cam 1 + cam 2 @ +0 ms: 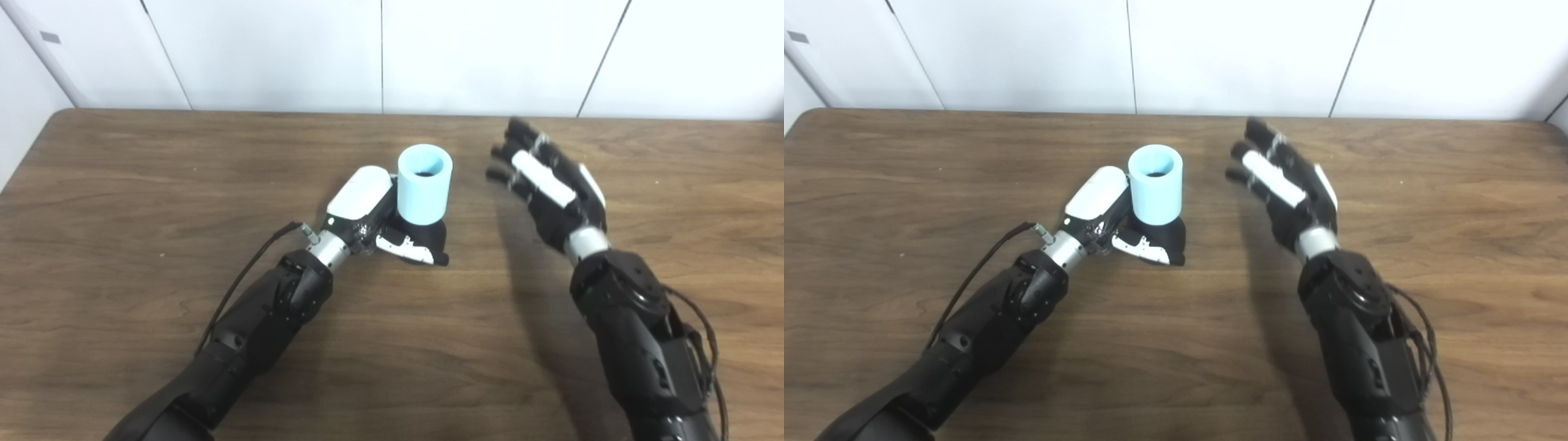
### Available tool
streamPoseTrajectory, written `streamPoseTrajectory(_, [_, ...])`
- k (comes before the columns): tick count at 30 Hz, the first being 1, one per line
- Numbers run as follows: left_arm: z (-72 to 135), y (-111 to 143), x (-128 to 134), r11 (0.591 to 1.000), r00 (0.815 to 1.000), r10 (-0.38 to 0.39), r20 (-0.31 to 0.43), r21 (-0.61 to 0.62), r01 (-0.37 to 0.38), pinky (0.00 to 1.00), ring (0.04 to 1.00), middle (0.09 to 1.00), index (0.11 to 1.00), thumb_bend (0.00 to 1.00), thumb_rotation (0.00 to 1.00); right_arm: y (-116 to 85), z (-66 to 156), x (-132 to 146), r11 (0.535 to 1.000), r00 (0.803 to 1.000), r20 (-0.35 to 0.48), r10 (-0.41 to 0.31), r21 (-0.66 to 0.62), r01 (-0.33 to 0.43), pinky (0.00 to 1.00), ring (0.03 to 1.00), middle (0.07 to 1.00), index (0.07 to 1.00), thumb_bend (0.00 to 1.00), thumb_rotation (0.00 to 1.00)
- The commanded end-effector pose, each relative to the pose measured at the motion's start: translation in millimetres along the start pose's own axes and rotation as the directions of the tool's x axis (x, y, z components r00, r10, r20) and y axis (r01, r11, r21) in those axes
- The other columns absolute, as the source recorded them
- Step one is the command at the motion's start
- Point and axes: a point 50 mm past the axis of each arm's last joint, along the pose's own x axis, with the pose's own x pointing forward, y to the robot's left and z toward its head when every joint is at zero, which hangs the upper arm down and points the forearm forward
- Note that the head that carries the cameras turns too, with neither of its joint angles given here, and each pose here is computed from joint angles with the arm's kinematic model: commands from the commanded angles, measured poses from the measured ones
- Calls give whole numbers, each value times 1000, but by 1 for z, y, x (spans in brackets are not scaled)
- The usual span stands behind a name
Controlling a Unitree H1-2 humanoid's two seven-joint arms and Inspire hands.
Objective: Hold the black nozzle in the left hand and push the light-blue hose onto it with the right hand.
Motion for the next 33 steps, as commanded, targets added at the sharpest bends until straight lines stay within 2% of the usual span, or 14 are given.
streamPoseTrajectory(1, [-26, -73, -70, 960, 943, -281, -179, -56, 275, 297, 392, 480, 536, 499, 0, 7, 14, 2, 999, 1000, 5, 7, 39, -7, 610, 790, 875, 754, 546, 144])
streamPoseTrajectory(4, [-26, -72, -70, 960, 944, -278, -177, -52, 273, 301, 394, 482, 533, 500, 0, 5, 7, -1, 1000, 1000, -19, 11, 28, -11, 641, 798, 861, 726, 521, 167])
streamPoseTrajectory(8, [-26, -72, -70, 963, 946, -271, -180, -58, 264, 294, 383, 479, 544, 498, 0, 0, 0, -3, 999, 999, -28, 23, -26, -23, 590, 744, 829, 720, 544, 193])
streamPoseTrajectory(10, [-24, -70, -70, 965, 948, -262, -181, -58, 256, 299, 386, 478, 539, 499, 0, -1, -3, -4, 999, 999, -32, 31, -44, -32, 568, 733, 841, 785, 554, 226])
streamPoseTrajectory(14, [-19, -59, -71, 968, 946, -249, -209, -63, 242, 322, 403, 468, 533, 510, 0, -3, -7, -8, 995, 999, -29, 44, -83, -47, 552, 725, 854, 852, 597, 277])
streamPoseTrajectory(15, [-18, -55, -72, 968, 944, -251, -215, -61, 244, 383, 469, 526, 589, 706, 117, -4, -8, -9, 994, 998, -28, 49, -94, -52, 549, 728, 860, 873, 609, 306])
streamPoseTrajectory(16, [-16, -47, -73, 968, 941, -251, -225, -61, 244, 403, 492, 546, 608, 773, 158, -4, -9, -10, 993, 998, -24, 56, -107, -58, 548, 729, 862, 880, 613, 316])
streamPoseTrajectory(18, [-11, -34, -74, 969, 937, -245, -251, -85, 231, 619, 747, 787, 817, 950, 285, -5, -10, -11, 990, 998, -15, 66, -126, -67, 565, 737, 874, 915, 604, 338])
streamPoseTrajectory(21, [-5, -8, -75, 974, 944, -181, -275, -181, 134, 701, 841, 881, 926, 995, 348, -5, -12, -12, 990, 998, -1, 65, -125, -65, 577, 744, 883, 922, 615, 338])
streamPoseTrajectory(22, [-3, 5, -76, 969, 948, -144, -282, -234, 77, 715, 860, 894, 948, 999, 366, -5, -12, -12, 990, 998, 7, 64, -128, -63, 575, 743, 877, 907, 615, 336])
streamPoseTrajectory(26, [0, 38, -80, 923, 954, -64, -292, -381, -55, 773, 879, 921, 962, 988, 364, -5, -15, -13, 986, 996, 43, 73, -154, -66, 582, 734, 871, 890, 645, 311])
streamPoseTrajectory(30, [-2, 58, -86, 841, 951, 27, -307, -508, -188, 778, 874, 921, 965, 933, 320, -6, -18, -12, 983, 991, 104, 79, -175, -60, 573, 728, 849, 866, 661, 270])
streamPoseTrajectory(33, [-6, 69, -91, 774, 941, 86, -326, -573, -269, 754, 857, 903, 954, 893, 311, -9, -16, -9, 980, 987, 130, 95, -188, -70, 579, 728, 849, 862, 665, 269])
